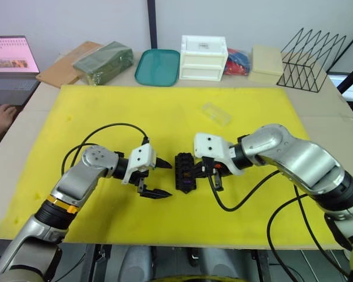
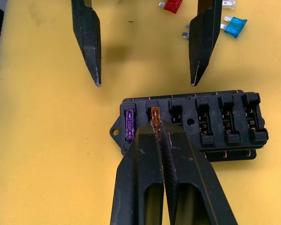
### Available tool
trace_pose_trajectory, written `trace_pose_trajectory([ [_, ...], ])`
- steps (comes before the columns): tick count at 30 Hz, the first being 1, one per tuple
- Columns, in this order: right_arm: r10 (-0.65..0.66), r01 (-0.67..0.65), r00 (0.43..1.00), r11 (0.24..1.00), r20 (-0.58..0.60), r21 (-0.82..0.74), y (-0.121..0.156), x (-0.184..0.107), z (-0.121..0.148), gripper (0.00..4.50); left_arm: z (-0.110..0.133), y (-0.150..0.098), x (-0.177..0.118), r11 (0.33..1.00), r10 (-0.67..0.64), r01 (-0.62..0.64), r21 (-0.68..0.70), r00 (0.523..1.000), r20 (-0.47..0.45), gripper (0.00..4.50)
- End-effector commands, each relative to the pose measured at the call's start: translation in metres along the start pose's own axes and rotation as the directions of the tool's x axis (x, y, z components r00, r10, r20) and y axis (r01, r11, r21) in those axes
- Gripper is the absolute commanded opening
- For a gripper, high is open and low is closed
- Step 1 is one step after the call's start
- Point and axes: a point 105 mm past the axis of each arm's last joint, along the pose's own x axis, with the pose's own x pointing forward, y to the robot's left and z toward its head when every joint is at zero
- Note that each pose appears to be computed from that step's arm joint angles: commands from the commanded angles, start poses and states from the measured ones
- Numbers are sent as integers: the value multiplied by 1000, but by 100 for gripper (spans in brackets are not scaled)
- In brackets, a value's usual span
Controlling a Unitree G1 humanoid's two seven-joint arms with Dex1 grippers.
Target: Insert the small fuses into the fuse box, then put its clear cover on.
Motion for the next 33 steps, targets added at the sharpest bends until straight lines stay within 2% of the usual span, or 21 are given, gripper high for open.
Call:
trace_pose_trajectory([
  [1,14,-13,1000,999,5,-38,5,1,6,0,7,3,-2,999,18,-18,43,1000,19,448],
  [14,-30,24,996,998,-83,-65,-2,11,-6,0,7,3,1,998,29,-30,52,999,24,448],
  [33,-64,41,987,986,-144,-159,-6,15,-10,0,11,3,7,998,27,-29,62,999,33,448],
])
